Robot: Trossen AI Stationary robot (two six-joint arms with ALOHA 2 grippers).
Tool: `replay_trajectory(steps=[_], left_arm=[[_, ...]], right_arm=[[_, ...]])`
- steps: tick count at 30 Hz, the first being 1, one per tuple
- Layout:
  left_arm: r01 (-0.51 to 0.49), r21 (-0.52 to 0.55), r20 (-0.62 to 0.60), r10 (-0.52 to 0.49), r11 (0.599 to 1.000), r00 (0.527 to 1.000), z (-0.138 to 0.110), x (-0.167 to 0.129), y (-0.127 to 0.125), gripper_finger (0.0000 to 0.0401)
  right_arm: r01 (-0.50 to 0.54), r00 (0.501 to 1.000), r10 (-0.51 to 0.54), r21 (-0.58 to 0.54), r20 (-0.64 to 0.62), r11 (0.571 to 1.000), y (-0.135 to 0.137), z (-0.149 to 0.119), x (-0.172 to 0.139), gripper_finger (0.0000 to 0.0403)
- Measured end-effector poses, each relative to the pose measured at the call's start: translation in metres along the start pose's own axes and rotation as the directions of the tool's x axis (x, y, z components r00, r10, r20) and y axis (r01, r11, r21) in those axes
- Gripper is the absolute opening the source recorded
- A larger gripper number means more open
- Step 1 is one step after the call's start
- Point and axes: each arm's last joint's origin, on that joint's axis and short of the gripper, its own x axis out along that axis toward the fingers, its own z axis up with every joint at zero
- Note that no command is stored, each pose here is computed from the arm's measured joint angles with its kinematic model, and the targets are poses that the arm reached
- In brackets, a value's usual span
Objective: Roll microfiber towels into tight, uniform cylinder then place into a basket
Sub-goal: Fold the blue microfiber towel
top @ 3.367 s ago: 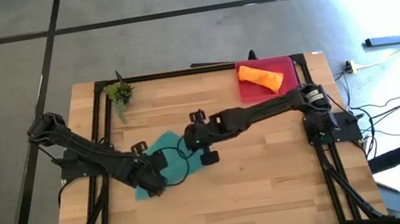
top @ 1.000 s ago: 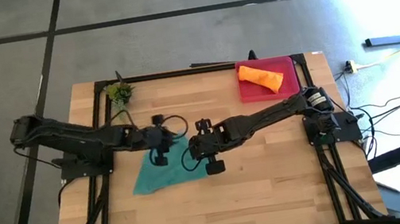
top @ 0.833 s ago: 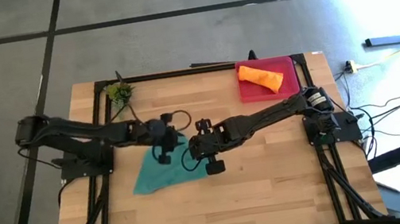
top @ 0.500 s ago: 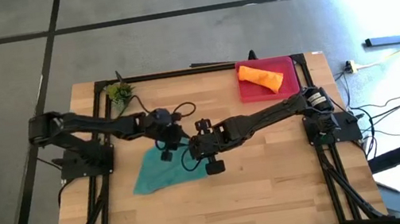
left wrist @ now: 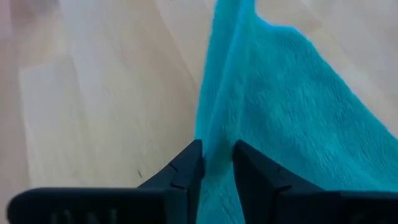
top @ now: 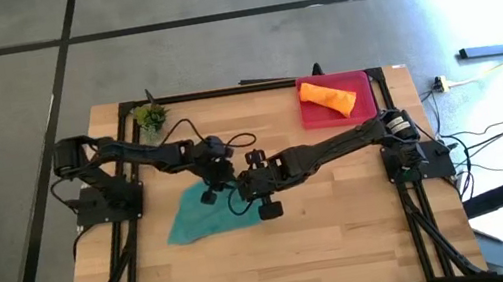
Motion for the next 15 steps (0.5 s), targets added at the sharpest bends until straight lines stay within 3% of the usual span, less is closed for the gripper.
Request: replay_trajectory(steps=[15], left_arm=[[0.042,0.029,-0.072,-0.040,0.999,0.997,-0.0051,-0.0074,-0.0058,0.0004]], right_arm=[[0.000,1.000,0.000,-0.001,-0.005,1.000,-0.0003,-0.0005,0.0001,0.0005]])
